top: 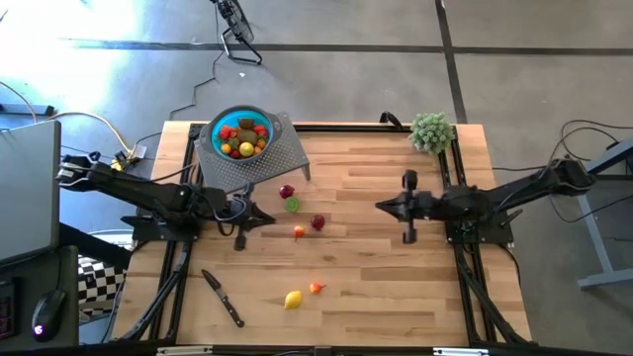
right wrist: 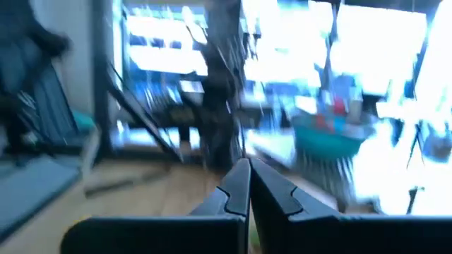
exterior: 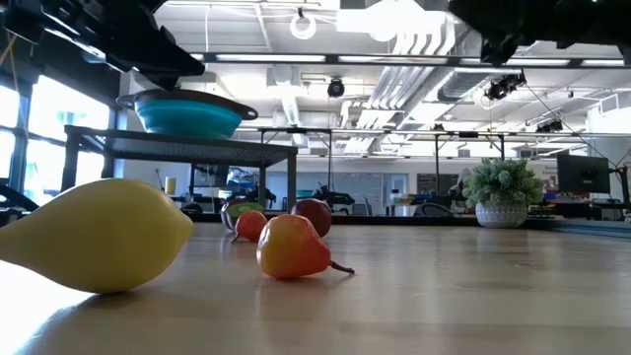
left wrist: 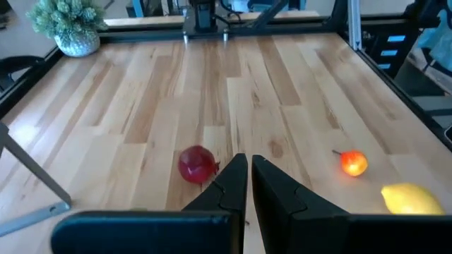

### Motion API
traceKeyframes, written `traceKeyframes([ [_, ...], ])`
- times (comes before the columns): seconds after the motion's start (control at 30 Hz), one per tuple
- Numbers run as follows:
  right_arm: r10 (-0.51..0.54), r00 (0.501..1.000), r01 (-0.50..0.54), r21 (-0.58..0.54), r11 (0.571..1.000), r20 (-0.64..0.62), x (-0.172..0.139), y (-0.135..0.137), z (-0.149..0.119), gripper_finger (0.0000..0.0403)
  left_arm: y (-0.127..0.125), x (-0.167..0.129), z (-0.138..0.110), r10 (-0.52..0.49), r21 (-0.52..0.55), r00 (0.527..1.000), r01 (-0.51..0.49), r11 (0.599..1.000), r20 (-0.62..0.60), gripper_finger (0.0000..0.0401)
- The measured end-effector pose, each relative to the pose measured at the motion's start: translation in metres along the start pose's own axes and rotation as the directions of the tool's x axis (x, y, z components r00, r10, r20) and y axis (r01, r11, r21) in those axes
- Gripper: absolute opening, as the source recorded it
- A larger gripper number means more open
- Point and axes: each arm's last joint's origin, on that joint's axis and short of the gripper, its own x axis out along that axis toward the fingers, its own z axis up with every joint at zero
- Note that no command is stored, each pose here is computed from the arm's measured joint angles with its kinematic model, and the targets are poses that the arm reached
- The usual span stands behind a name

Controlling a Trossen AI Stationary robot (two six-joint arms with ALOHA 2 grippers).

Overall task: Pick & Place Fruit
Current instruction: Put the red pomegranate into the blue strainer bowl on the shelf

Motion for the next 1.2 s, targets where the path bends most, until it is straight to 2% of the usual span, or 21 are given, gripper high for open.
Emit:
traceKeyframes([
  [0.07, 0.030, 0.997, -0.028, -0.023, 0.999, 0.078, -0.008, 0.000, -0.004, 0.0004, 0.000, 0.003, 0.001, 0.000, -0.001, 1.000, 0.000, 1.000, 0.013, 0.0019],
  [0.13, 0.030, 0.994, -0.027, -0.032, 0.999, 0.104, -0.013, -0.001, -0.010, 0.0004, -0.001, 0.005, 0.000, 0.001, -0.001, 1.000, -0.001, 1.000, 0.008, 0.0019],
  [0.3, 0.026, 0.997, -0.025, -0.015, 1.000, 0.066, -0.019, -0.001, -0.022, 0.0004, -0.001, 0.010, 0.000, 0.022, -0.008, 1.000, -0.022, 1.000, 0.013, 0.0019],
  [0.53, 0.027, 1.000, -0.026, 0.073, 0.997, -0.013, -0.028, -0.005, -0.025, 0.0003, 0.001, 0.025, -0.011, 0.150, -0.061, 0.987, -0.153, 0.986, -0.060, 0.0019],
  [0.67, 0.008, 0.999, -0.004, 0.111, 0.994, -0.031, -0.036, -0.010, -0.024, 0.0003, -0.001, 0.038, -0.015, 0.153, -0.083, 0.986, -0.158, 0.984, -0.063, 0.0019],
  [0.8, -0.009, 0.999, 0.013, 0.102, 0.995, -0.038, -0.043, -0.014, -0.022, 0.0003, -0.003, 0.050, -0.008, 0.161, -0.100, 0.987, -0.162, 0.982, -0.010, 0.0019],
  [0.9, -0.019, 0.999, 0.023, 0.099, 0.995, -0.037, -0.045, -0.015, -0.022, 0.0003, -0.003, 0.061, 0.002, 0.227, -0.098, 0.974, -0.227, 0.969, -0.010, 0.0019],
  [1.07, -0.072, 0.996, 0.076, 0.085, 0.993, -0.049, -0.045, -0.017, -0.022, 0.0003, -0.003, 0.082, 0.011, 0.340, -0.063, 0.935, -0.346, 0.936, -0.098, 0.0019],
  [1.2, -0.107, 0.991, 0.113, 0.075, 0.991, -0.078, -0.045, -0.018, -0.025, 0.0003, -0.004, 0.093, 0.013, 0.360, -0.037, 0.918, -0.370, 0.928, -0.164, 0.0019],
])
